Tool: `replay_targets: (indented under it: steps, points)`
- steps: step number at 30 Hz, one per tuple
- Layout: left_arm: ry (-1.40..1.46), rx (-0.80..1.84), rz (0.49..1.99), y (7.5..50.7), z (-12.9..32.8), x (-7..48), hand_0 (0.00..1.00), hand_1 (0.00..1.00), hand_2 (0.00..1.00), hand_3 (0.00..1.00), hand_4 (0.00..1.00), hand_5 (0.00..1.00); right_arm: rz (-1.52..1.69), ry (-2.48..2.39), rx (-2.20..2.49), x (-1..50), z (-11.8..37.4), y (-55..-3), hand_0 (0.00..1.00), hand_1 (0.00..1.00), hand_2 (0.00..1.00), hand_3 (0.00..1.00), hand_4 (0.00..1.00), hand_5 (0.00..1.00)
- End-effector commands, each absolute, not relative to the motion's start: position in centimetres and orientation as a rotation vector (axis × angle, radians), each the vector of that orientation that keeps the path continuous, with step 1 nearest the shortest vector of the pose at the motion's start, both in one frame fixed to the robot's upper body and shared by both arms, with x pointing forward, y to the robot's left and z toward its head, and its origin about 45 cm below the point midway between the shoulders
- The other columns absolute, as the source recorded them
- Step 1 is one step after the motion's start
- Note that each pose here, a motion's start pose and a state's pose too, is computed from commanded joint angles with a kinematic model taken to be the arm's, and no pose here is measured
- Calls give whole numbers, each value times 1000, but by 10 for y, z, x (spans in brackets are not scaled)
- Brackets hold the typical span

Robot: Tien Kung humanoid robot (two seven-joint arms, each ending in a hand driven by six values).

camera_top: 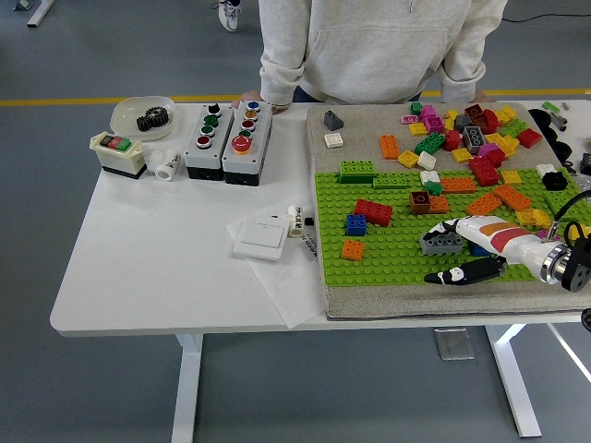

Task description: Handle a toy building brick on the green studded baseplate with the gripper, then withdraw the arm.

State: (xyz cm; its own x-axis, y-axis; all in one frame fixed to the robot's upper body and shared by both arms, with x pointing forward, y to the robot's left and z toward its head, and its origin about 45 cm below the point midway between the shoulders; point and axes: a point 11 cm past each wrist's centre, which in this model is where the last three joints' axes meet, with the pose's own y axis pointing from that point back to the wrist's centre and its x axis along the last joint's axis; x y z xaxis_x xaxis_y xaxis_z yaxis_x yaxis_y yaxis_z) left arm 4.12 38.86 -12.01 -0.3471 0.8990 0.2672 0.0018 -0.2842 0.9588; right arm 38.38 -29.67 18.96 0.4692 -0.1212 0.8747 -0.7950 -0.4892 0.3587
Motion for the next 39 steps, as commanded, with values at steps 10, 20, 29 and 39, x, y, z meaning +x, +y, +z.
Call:
replay_targets:
  steps: [10,20,29,39]
  points:
    - [1278,1194,1712,390,-120,41,814,870,878,795,839,710,1064,-746,1923,379,191,-292,885,790,799,791,998,795]
    - [1278,1189,1714,389,-120,42,814,870,878,796,836,705,1063,-739,1923,380,190,-294,885,790,799,791,998,794]
    - [1277,1187,1714,389,-120,43,814,872,879,797,837,705,1053,-741,1922,381,188,-296,885,790,799,791,998,794]
    - [1276,1188,1713,389,-120,43,813,871,879,797,837,703,1069,-732,1944,381,191,-288,884,790,799,791,998,795]
